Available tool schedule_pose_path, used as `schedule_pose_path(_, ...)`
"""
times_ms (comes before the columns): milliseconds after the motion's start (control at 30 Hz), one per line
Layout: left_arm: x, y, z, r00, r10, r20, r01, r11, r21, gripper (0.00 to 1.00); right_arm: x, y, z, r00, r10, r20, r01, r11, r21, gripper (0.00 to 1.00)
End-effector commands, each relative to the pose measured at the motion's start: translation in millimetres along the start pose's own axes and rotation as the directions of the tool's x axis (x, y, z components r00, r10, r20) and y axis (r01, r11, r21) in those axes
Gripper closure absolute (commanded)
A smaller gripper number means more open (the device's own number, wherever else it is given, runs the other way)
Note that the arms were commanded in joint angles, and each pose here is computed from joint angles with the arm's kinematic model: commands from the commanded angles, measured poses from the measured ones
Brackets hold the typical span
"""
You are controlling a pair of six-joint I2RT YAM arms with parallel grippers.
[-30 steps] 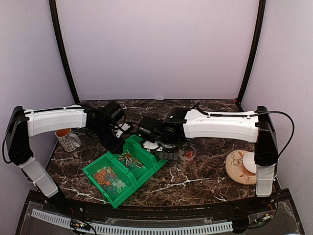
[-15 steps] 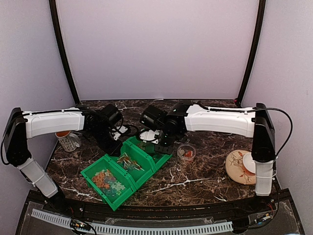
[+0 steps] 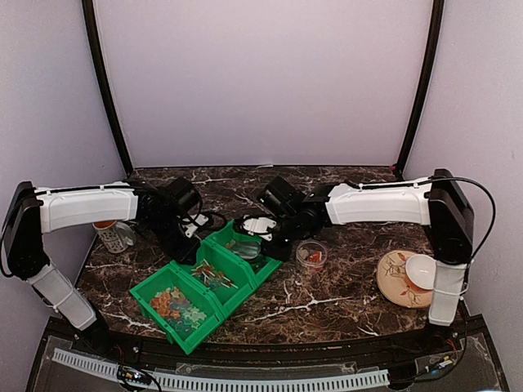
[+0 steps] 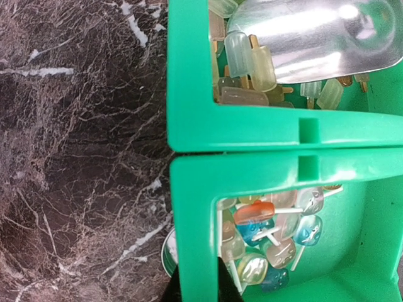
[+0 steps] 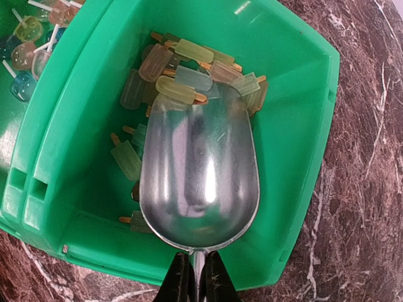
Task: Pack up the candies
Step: Scoop the fake candies from the storage box.
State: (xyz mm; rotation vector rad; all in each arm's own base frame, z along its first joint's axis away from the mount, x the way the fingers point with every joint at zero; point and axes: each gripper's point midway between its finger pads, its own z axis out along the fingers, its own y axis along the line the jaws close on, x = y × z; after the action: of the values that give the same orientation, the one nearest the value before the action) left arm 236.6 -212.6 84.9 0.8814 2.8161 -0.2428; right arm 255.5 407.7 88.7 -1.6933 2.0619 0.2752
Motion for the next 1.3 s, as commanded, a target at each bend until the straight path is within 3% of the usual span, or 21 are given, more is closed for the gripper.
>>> schedule_pose_path(0,-45.7,-21.7,-29.3,0.971,0.064,0.230,-0.082,0.994,0.069,1.00,-5.9,26.8,24.8,0.995,0.025,0.100,-0.015,0.995,-0.097,1.00)
schedule_pose_path(267,-42.6,-21.1,-22.0,0.969,0.068,0.236,-0.087,0.994,0.072,1.00,-23.6,9.8,9.1,0.936,0.110,0.335,-0.111,0.994,-0.015,1.00)
schedule_pose_path(500,-38.2,-17.8,-18.0,0.969,0.064,0.239,-0.084,0.994,0.074,1.00,-14.5,4.4,11.8,0.929,0.145,0.340,-0.160,0.987,0.018,1.00)
schedule_pose_path(967,-37.3,-9.9,-14.4,0.972,0.020,0.233,-0.046,0.993,0.106,1.00,-7.6,-18.3,-25.7,0.829,0.196,0.524,-0.294,0.950,0.110,1.00)
schedule_pose_path(1267,-36.7,-8.4,-13.5,0.973,0.015,0.231,-0.040,0.994,0.104,1.00,-4.6,-25.9,-41.1,0.800,0.197,0.567,-0.331,0.932,0.144,1.00)
